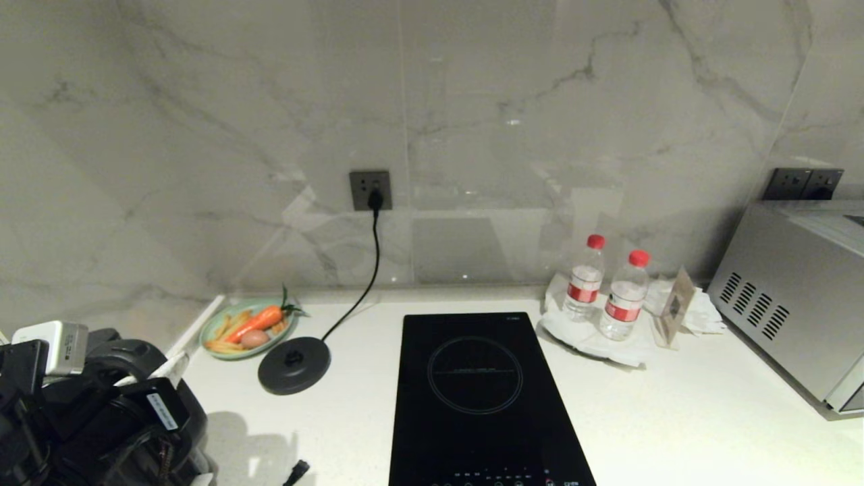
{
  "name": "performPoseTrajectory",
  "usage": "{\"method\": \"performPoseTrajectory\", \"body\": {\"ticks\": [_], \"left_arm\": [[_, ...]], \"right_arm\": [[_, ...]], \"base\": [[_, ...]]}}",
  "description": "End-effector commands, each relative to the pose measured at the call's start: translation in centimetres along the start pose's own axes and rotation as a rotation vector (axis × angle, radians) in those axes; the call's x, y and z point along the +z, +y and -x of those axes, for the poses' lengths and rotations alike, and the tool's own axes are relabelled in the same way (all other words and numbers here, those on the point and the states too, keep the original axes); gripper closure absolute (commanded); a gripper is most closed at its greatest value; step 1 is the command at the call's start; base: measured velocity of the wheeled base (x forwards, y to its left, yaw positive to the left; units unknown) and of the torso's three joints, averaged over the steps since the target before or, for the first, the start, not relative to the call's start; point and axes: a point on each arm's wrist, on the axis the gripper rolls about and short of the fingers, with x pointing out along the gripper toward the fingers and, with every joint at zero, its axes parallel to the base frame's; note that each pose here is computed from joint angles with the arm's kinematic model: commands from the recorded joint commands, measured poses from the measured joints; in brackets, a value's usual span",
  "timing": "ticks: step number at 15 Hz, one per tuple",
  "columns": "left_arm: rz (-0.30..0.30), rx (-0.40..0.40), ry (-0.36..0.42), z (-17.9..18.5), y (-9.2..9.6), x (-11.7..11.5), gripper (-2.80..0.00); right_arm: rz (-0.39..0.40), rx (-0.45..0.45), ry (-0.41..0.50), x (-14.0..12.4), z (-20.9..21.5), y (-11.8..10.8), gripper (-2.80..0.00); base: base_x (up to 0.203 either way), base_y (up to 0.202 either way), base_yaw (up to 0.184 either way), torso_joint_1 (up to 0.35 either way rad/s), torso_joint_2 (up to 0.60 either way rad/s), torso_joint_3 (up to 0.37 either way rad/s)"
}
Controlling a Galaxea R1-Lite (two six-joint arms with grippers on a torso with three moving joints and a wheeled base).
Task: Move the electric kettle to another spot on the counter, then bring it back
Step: Place it by the sink
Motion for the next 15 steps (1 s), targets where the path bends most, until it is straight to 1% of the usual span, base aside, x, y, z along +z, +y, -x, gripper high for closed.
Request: {"method": "performPoseTrajectory", "body": {"ticks": [1,15], "left_arm": [[0.006,0.006,-0.012,0.24,0.22,0.10,0.00],[-0.003,0.010,-0.014,0.36,0.36,0.09,0.00]], "right_arm": [[0.000,0.000,0.000,0.00,0.00,0.00,0.00],[0.000,0.000,0.000,0.00,0.00,0.00,0.00]], "base": [[0.000,0.000,0.000,0.000,0.00,0.000],[0.000,0.000,0.000,0.000,0.00,0.000]]}}
